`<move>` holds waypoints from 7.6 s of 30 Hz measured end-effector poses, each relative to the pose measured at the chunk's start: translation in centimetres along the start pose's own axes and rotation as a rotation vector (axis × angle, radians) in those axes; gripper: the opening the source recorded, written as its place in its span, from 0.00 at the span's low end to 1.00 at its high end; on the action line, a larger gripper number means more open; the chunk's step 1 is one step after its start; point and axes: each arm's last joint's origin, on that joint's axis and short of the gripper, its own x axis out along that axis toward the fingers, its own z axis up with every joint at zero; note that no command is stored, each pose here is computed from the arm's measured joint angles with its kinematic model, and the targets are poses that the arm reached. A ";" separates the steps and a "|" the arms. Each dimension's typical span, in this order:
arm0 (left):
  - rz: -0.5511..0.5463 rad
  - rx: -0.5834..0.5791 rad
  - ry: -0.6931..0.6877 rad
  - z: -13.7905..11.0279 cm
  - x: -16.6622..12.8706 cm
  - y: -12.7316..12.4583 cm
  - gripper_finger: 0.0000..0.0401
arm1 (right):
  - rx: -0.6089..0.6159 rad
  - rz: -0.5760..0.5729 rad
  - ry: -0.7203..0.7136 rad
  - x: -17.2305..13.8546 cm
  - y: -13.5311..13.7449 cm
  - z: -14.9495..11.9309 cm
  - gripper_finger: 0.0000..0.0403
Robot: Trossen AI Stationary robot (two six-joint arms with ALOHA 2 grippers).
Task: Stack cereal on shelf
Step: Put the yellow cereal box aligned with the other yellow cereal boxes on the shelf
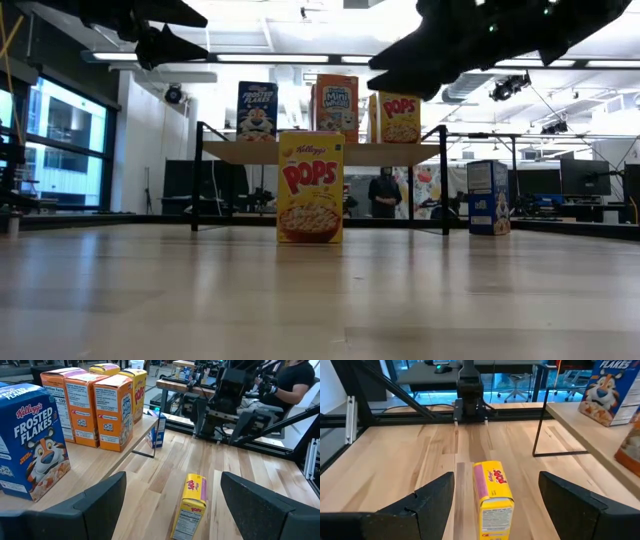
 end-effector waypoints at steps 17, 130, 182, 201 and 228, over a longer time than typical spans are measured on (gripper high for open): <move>0.000 0.001 0.000 0.0 0.0 0.0 0.79 | 0.003 -0.001 -0.033 4.0 0.3 -3.1 0.70; -0.002 0.029 0.009 -0.1 0.0 0.0 0.79 | -0.035 0.011 0.319 4.7 -0.6 2.5 0.38; -0.002 0.029 0.009 -0.1 0.0 0.0 0.79 | -0.119 -0.155 0.379 -8.5 -11.1 11.0 0.38; -0.002 0.029 0.008 -0.1 0.0 0.0 0.79 | -0.155 -0.141 0.409 -7.3 -12.4 10.2 0.38; -0.002 0.029 0.008 -0.1 0.0 0.0 0.79 | -0.116 -0.189 0.406 -7.4 -13.7 10.0 0.38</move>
